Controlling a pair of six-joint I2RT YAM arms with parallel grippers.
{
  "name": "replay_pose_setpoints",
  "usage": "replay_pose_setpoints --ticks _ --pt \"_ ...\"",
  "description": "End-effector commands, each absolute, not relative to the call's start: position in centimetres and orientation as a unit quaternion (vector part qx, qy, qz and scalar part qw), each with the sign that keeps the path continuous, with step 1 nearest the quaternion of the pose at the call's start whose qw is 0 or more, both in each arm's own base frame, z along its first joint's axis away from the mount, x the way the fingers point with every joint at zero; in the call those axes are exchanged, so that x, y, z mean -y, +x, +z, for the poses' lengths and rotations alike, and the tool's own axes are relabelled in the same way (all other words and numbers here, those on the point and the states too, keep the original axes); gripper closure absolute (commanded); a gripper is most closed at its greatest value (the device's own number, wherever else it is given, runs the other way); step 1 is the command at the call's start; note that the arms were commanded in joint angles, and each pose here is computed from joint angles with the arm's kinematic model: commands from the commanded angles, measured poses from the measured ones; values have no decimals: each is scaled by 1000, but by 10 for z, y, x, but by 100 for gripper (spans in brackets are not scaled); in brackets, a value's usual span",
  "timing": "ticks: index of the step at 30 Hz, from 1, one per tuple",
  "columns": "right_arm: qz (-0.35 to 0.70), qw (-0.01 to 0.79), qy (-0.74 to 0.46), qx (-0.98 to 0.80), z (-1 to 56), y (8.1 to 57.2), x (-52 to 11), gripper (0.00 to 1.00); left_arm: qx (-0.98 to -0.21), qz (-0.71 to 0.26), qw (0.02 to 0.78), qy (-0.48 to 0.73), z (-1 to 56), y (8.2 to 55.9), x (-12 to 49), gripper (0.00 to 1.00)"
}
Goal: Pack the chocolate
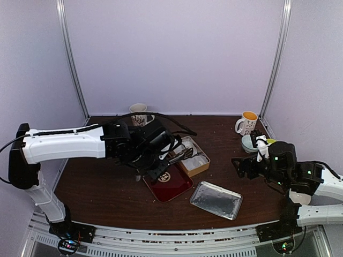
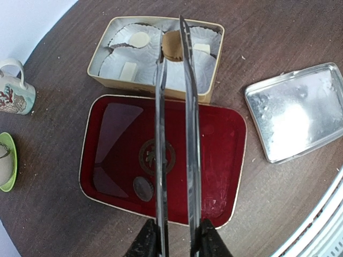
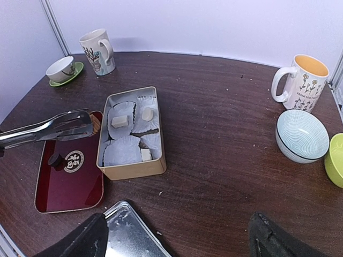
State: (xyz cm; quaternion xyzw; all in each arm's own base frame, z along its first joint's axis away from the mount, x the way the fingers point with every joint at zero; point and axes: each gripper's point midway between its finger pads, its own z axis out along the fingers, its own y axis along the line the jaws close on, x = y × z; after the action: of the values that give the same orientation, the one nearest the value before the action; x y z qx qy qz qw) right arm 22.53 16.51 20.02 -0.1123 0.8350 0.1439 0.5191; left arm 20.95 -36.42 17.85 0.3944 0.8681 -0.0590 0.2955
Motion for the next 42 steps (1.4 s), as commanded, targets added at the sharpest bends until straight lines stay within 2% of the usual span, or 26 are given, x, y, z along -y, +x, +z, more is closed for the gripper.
replay_pose_setpoints --ticks 1,20,42 --pt "144 526 -112 -831 207 226 -164 9 -863 -50 329 381 184 231 383 75" --pt "139 526 -110 -832 207 226 -162 9 -876 -64 290 380 151 235 400 71" --pt "139 525 -110 -833 206 227 -162 9 -882 -72 309 348 162 231 379 72"
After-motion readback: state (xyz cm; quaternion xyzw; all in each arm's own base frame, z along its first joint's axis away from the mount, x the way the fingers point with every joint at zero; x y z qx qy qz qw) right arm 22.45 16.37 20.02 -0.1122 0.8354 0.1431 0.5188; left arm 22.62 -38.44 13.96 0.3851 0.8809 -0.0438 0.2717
